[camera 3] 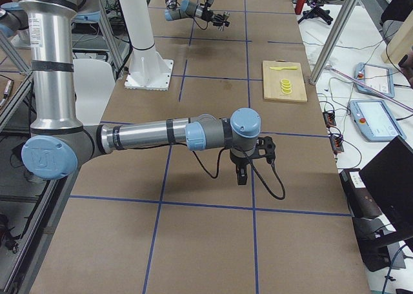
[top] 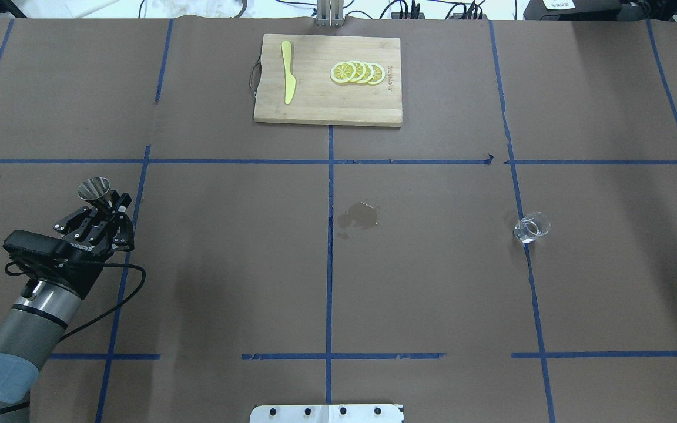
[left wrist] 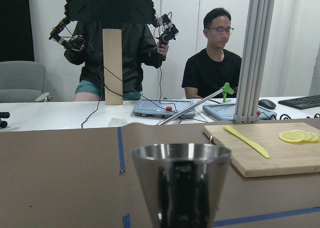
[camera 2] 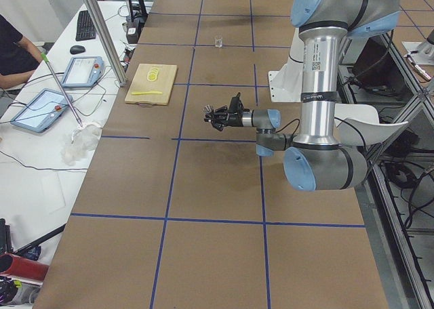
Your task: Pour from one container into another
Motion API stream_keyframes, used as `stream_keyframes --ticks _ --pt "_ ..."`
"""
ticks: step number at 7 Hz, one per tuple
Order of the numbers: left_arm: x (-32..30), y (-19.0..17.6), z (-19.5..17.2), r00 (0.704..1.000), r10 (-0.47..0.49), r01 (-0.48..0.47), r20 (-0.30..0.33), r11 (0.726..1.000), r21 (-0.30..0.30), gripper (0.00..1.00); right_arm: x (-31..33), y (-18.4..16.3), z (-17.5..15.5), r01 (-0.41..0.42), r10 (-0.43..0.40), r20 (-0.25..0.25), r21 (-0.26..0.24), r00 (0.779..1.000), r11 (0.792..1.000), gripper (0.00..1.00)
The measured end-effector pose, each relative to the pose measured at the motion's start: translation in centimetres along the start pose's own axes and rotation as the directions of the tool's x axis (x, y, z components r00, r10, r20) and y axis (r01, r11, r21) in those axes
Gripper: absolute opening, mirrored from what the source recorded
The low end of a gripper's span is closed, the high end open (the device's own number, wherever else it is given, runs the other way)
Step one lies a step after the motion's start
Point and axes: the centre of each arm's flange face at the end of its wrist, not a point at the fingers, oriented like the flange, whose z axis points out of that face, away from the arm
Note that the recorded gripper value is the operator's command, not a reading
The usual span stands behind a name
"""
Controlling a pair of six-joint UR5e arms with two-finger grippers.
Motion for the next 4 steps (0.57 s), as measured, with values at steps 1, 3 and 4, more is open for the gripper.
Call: stream_keyframes --ticks 1,3,4 --pt "1.8 -0.4 0.5 0.998 0.067 -0.067 -0.013 0.998 0.012 0.00 -1.4 -0.1 -0.4 0.028 -0.028 0.005 0.009 1.000 1.000 1.00" --pt "5.1 -1.8 1.6 0.982 0.188 -0.187 -0.029 0.981 0.047 0.00 -4.7 -0.2 -0.8 0.086 -0.086 0.014 0.018 0.996 0.996 1.00" --pt "6.5 -2.5 2.3 0.981 0.188 -0.186 -0.039 0.981 0.064 0.00 -6.5 -0.2 -0.9 0.092 -0.092 0.020 0.021 0.996 0.996 1.00"
